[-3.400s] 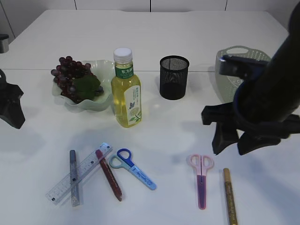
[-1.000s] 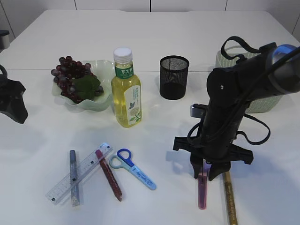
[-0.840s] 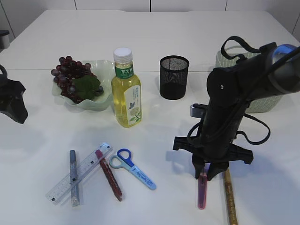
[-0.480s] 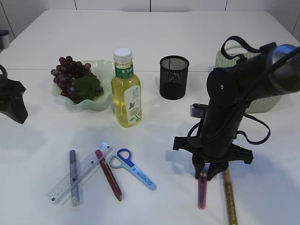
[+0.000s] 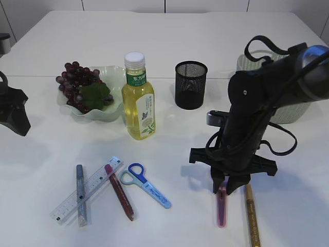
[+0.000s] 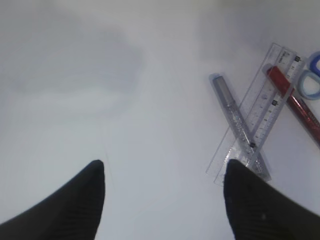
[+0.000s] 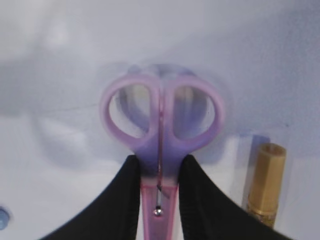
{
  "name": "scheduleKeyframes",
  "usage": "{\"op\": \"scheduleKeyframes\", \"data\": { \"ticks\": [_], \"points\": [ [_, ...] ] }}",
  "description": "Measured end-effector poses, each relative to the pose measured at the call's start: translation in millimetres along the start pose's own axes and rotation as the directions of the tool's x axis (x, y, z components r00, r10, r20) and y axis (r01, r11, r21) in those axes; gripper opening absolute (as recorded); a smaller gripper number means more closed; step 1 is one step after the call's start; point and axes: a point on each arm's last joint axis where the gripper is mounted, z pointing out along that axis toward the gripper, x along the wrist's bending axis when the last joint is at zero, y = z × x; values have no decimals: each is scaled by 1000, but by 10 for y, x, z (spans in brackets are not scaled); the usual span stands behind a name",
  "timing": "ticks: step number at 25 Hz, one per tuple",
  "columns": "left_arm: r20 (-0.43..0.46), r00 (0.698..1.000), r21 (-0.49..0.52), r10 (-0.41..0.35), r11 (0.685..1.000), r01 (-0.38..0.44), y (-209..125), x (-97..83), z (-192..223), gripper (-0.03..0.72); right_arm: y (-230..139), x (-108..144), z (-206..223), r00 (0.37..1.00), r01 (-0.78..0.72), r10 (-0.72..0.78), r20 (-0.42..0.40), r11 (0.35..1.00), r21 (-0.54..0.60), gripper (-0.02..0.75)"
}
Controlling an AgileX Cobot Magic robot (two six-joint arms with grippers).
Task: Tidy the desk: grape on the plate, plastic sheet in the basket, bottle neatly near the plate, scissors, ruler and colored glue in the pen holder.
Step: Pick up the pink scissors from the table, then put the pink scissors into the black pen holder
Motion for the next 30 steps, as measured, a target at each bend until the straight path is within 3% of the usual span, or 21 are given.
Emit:
{"op": "scheduleKeyframes", "data": {
  "ticks": [11,16,21,26,30],
  "points": [
    [0,1000,0,0,1000,0,0,0,0,529,228,158,-301,995,58,-65,-73,994,-93,194],
    [0,1000,0,0,1000,0,0,0,0,512,536,145,-656,981,53,-82,-174,985,-166,187],
    [0,1000,4,0,1000,0,-4,0,0,507,894,-34,-1058,949,25,-111,-297,959,-281,185],
    [-1,1000,20,0,1000,0,-18,1,0,505,1179,-199,-1401,901,6,-202,-385,891,-455,185],
    [-1,1000,20,0,1000,0,-18,1,0,505,1316,-177,-1583,845,50,-377,-379,763,-645,184]
  ]
}}
